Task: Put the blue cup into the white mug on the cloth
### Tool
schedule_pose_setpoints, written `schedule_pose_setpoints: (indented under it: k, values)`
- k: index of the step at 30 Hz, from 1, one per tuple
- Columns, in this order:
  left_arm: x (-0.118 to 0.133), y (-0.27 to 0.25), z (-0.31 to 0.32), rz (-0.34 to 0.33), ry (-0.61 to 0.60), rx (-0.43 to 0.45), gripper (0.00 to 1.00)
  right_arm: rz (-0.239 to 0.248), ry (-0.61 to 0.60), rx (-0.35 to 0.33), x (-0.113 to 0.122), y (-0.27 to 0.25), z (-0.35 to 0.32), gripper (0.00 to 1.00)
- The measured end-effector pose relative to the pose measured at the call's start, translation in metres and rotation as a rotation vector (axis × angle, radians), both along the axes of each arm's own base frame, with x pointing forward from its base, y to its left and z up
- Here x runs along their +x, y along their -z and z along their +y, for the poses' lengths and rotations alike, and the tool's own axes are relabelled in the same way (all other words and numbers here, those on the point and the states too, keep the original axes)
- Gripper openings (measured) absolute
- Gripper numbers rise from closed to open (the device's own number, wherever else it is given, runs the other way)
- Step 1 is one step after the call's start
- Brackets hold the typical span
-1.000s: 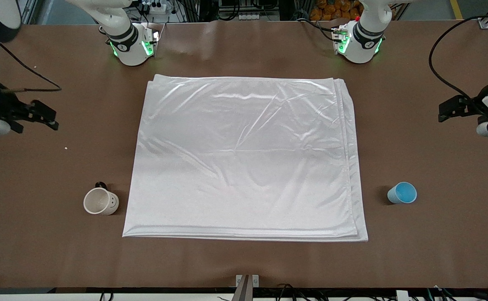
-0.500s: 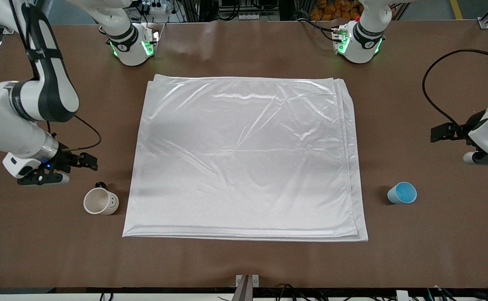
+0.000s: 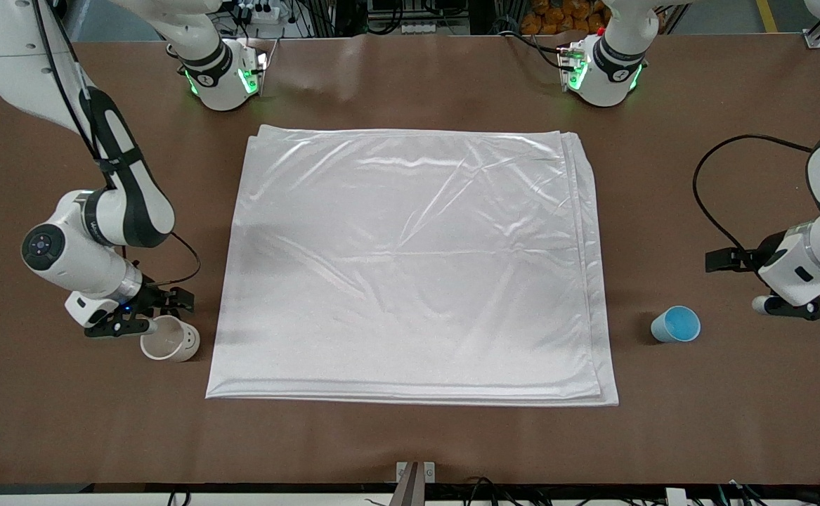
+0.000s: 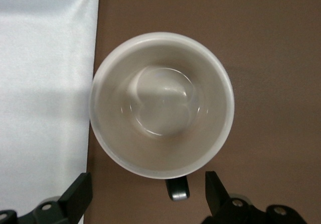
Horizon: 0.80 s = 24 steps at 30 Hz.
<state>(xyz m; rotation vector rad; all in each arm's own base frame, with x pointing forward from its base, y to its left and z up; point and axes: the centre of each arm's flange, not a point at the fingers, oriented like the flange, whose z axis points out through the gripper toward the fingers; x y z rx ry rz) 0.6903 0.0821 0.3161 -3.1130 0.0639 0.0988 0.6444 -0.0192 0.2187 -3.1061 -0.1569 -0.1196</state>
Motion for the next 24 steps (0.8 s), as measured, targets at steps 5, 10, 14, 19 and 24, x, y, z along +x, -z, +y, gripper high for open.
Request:
schedule_pose_setpoints:
  k: [5,10,14,19,24]
  values:
    - [0.002,0.012,-0.002,-0.004,0.003,-0.002,1.0,-0.016,-0.005,-0.004,0.005,-0.007,0.0,0.14]
    - [0.006,0.02,-0.002,-0.021,0.005,-0.002,1.0,-0.039,-0.029,-0.028,0.015,-0.027,0.0,0.11]
    - [0.007,0.029,-0.003,-0.023,0.006,-0.004,1.0,-0.022,-0.043,-0.032,0.021,-0.061,0.007,0.11]
    - [0.009,0.042,-0.003,-0.027,0.007,-0.005,1.0,-0.009,-0.055,-0.033,0.026,-0.121,0.043,0.11]
    - [0.011,0.059,-0.003,-0.036,0.008,-0.007,1.0,-0.021,-0.028,-0.023,0.021,-0.169,0.112,0.11]
